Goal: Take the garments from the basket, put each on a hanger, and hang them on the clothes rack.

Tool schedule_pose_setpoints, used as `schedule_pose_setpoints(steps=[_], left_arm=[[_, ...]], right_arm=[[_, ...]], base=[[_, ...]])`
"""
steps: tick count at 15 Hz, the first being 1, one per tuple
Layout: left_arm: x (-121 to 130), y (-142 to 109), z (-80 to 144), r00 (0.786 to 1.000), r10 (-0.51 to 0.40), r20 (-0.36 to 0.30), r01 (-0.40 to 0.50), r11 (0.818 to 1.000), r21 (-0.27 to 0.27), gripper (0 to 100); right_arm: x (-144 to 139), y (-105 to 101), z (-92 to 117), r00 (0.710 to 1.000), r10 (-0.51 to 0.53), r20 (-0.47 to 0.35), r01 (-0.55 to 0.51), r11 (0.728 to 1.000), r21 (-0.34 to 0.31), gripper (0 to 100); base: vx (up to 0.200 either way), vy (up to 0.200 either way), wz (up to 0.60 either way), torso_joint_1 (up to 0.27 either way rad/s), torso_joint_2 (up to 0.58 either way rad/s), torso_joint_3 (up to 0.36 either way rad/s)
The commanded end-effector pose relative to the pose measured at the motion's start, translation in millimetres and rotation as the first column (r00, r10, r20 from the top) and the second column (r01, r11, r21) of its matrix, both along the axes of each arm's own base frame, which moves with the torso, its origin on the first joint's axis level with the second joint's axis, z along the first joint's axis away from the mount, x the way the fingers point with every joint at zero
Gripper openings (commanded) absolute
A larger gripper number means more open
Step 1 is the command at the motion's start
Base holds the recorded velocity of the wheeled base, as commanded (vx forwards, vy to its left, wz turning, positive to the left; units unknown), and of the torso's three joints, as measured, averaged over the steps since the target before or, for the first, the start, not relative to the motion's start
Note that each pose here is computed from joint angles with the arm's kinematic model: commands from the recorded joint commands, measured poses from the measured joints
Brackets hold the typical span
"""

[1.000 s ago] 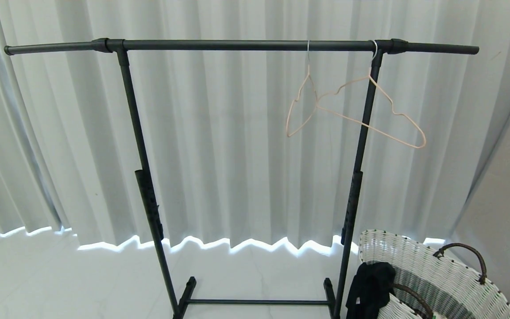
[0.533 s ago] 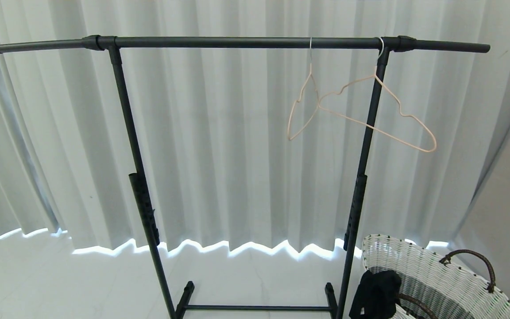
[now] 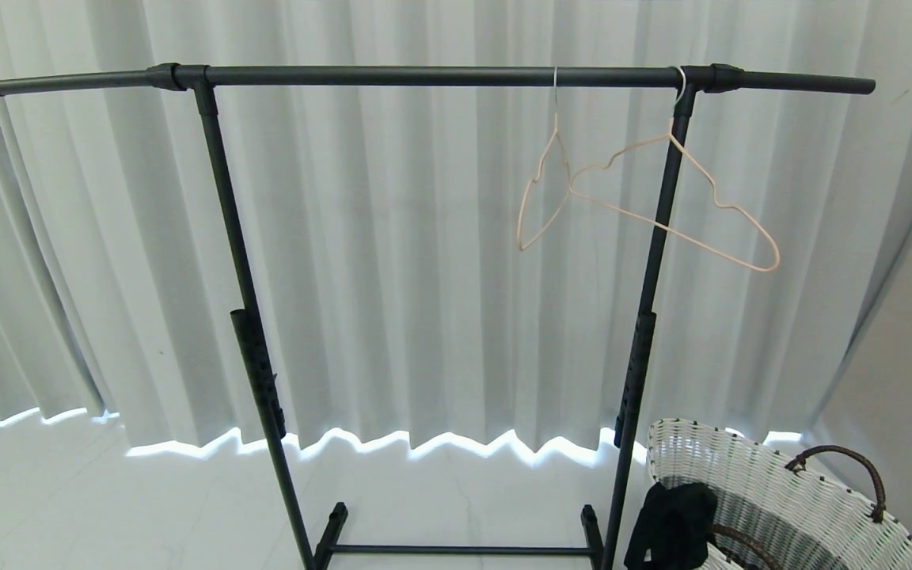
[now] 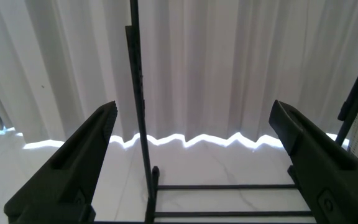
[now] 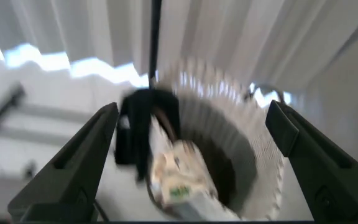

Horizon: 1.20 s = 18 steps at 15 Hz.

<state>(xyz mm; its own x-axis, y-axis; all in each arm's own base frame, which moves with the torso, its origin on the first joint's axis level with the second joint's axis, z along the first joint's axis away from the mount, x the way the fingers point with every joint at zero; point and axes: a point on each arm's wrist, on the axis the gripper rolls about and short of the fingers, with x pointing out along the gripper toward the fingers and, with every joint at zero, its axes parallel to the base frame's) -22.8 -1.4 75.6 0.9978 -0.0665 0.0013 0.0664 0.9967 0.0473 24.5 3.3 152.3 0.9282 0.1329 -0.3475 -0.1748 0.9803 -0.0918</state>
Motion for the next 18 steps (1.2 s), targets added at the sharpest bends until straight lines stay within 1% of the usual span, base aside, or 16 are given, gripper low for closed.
schedule_pose_setpoints(steps=[1, 2, 3, 4, 5, 6, 7, 8, 9, 10, 12, 15, 16, 18], left_arm=[[0.1, 0.0, 0.1, 1.000, -0.001, -0.001, 0.001, 1.000, 0.000, 100], [0.1, 0.0, 0.1, 1.000, 0.001, -0.001, -0.001, 1.000, 0.000, 100], [0.1, 0.0, 0.1, 1.000, -0.001, -0.001, 0.001, 1.000, 0.000, 100], [0.1, 0.0, 0.1, 1.000, -0.001, -0.001, 0.001, 1.000, 0.000, 100], [0.1, 0.0, 0.1, 1.000, -0.001, -0.001, 0.001, 1.000, 0.000, 100], [0.1, 0.0, 0.1, 1.000, 0.001, -0.001, -0.001, 1.000, -0.001, 100], [0.1, 0.0, 0.1, 1.000, 0.001, -0.001, -0.001, 1.000, -0.001, 100], [0.1, 0.0, 0.1, 1.000, 0.001, -0.001, -0.001, 1.000, -0.001, 100], [0.1, 0.1, 0.1, 1.000, -0.001, -0.001, 0.001, 1.000, -0.001, 100], [0.1, 0.0, 0.1, 1.000, 0.001, -0.001, -0.001, 1.000, -0.001, 100], [0.1, 0.1, 0.1, 1.000, -0.001, -0.001, 0.001, 1.000, -0.001, 100], [0.1, 0.0, 0.1, 1.000, 0.001, -0.001, -0.001, 1.000, -0.003, 100], [0.1, 0.0, 0.1, 1.000, 0.001, -0.001, -0.001, 1.000, -0.003, 100], [0.1, 0.0, 0.1, 1.000, 0.001, -0.001, -0.001, 1.000, -0.003, 100]], right_arm=[[85.5, 5.6, -23.6, 0.870, -0.039, -0.492, -0.095, 0.965, -0.244, 100], [94.3, 5.9, -29.2, 0.849, -0.048, -0.527, -0.125, 0.950, -0.287, 100], [105.3, 7.0, -38.0, 0.818, -0.027, -0.574, -0.182, 0.935, -0.304, 100], [114.3, 7.9, -50.9, 0.763, -0.019, -0.646, -0.235, 0.923, -0.306, 100], [119.0, 8.7, -58.3, 0.729, -0.012, -0.684, -0.265, 0.917, -0.299, 100], [122.7, 9.7, -64.1, 0.701, 0.009, -0.713, -0.292, 0.916, -0.276, 100], [125.9, 10.7, -68.7, 0.680, 0.032, -0.733, -0.318, 0.913, -0.255, 100], [129.1, 11.2, -73.1, 0.662, 0.047, -0.748, -0.347, 0.904, -0.250, 100], [131.2, 11.4, -76.0, 0.651, 0.049, -0.758, -0.361, 0.898, -0.252, 100], [139.0, 11.8, -84.2, 0.634, 0.048, -0.772, -0.377, 0.890, -0.255, 100], [149.7, 12.3, -97.1, 0.612, 0.026, -0.790, -0.383, 0.884, -0.267, 100], [163.6, 11.6, -114.8, 0.598, -0.025, -0.801, -0.372, 0.877, -0.305, 100], [168.5, 12.0, -120.6, 0.599, -0.027, -0.800, -0.371, 0.876, -0.308, 100], [177.8, 11.8, -129.6, 0.618, -0.057, -0.784, -0.353, 0.871, -0.342, 100]], base=[[0.000, 0.000, 0.00, 0.000, 0.00, 0.000], [0.000, 0.000, 0.00, 0.000, 0.00, 0.000], [0.000, 0.000, 0.00, 0.000, 0.00, 0.000], [0.000, 0.000, 0.00, 0.000, 0.00, 0.000], [0.000, 0.000, 0.00, 0.000, 0.00, 0.000], [0.000, 0.000, 0.00, 0.000, 0.00, 0.000], [0.000, 0.000, 0.00, 0.000, 0.00, 0.000], [0.000, 0.000, 0.00, 0.000, 0.00, 0.000], [0.000, 0.000, 0.00, 0.000, 0.00, 0.000], [0.000, 0.000, 0.00, 0.000, 0.00, 0.000], [0.000, 0.000, 0.00, 0.000, 0.00, 0.000], [0.000, 0.000, 0.00, 0.000, 0.00, 0.000], [0.000, 0.000, 0.00, 0.000, 0.00, 0.000], [0.000, 0.000, 0.00, 0.000, 0.00, 0.000]])
